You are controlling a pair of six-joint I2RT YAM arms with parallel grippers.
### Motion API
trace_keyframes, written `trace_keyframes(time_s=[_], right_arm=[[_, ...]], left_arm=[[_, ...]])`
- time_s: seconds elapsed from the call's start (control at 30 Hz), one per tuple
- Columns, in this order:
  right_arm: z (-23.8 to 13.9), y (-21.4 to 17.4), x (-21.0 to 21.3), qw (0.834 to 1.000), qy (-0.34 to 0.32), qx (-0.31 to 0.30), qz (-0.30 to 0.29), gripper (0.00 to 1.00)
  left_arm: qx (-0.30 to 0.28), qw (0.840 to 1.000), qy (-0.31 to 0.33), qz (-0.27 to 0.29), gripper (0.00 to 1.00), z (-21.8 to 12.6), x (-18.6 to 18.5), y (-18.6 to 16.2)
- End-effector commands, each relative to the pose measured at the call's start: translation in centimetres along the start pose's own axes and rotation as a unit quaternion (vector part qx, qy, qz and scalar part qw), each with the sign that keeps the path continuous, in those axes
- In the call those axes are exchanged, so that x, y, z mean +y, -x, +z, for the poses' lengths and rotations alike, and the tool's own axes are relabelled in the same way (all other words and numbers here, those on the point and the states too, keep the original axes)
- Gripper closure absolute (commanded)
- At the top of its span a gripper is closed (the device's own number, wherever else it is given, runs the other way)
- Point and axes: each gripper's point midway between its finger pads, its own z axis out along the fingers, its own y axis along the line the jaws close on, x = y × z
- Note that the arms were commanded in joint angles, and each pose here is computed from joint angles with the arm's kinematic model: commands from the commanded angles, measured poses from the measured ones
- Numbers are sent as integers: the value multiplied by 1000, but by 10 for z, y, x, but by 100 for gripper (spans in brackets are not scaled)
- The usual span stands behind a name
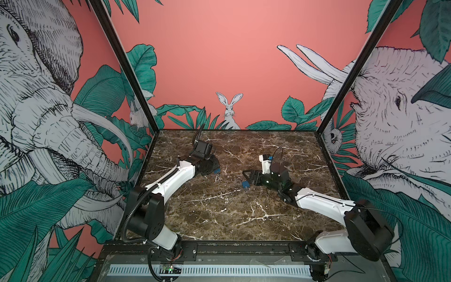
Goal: Lock with the key
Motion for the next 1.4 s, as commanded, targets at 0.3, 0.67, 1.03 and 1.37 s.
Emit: trace_keyframes(time_s=[0.3,0.67,1.03,1.37], right_arm=[[64,13,81,993,99,-63,0,30],[88,5,95,994,103,-47,-3,46],[101,2,99,992,118,-41,7,57],[108,-4,100,991,129,-36,19,71]], left_arm=[[-39,989,-95,-104,71,-31,-34,13],[-57,982,-117,-133,73,-46,-31,13],[-65,978,-129,-153,73,-50,-27,12],[-71,975,-133,-161,74,-49,-24,14]])
